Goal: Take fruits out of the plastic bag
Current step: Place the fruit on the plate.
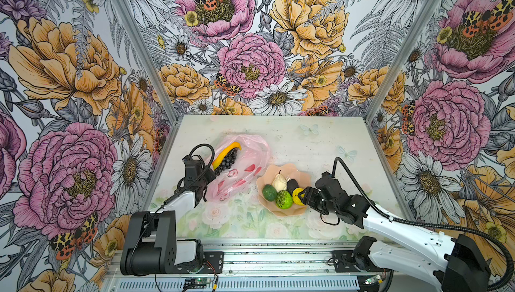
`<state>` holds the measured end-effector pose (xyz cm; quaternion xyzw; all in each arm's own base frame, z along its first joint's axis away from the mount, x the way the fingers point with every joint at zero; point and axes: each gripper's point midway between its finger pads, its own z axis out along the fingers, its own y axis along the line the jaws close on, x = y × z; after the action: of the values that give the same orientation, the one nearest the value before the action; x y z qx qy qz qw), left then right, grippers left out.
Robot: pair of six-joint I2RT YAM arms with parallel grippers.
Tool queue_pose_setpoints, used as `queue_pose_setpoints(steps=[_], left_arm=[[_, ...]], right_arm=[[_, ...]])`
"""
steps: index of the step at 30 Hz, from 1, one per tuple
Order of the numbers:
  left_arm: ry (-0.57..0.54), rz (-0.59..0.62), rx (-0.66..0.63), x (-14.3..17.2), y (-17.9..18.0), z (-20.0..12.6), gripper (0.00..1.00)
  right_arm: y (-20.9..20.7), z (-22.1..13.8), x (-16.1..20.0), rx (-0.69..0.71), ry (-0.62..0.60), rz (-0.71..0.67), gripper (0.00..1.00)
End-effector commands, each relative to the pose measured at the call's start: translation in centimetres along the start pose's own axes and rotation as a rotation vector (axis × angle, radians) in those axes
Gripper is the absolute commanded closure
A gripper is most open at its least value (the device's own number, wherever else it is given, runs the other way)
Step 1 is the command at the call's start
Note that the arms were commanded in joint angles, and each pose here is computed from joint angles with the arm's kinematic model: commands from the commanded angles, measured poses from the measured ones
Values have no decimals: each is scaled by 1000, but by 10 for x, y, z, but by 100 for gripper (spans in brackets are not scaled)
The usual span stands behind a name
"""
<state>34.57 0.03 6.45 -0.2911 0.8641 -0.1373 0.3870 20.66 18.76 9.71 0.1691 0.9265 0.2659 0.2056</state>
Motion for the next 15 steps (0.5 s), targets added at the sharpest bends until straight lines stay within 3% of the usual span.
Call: queue_pose_setpoints(steps=[1, 15], left_arm=[[-21, 16, 28, -5, -3, -3, 100], [-22, 16, 30, -5, -4, -3, 100]], right_arm=[[1, -11, -11, 20, -45, -11, 33], [-2, -14, -25, 70, -84, -41, 37]])
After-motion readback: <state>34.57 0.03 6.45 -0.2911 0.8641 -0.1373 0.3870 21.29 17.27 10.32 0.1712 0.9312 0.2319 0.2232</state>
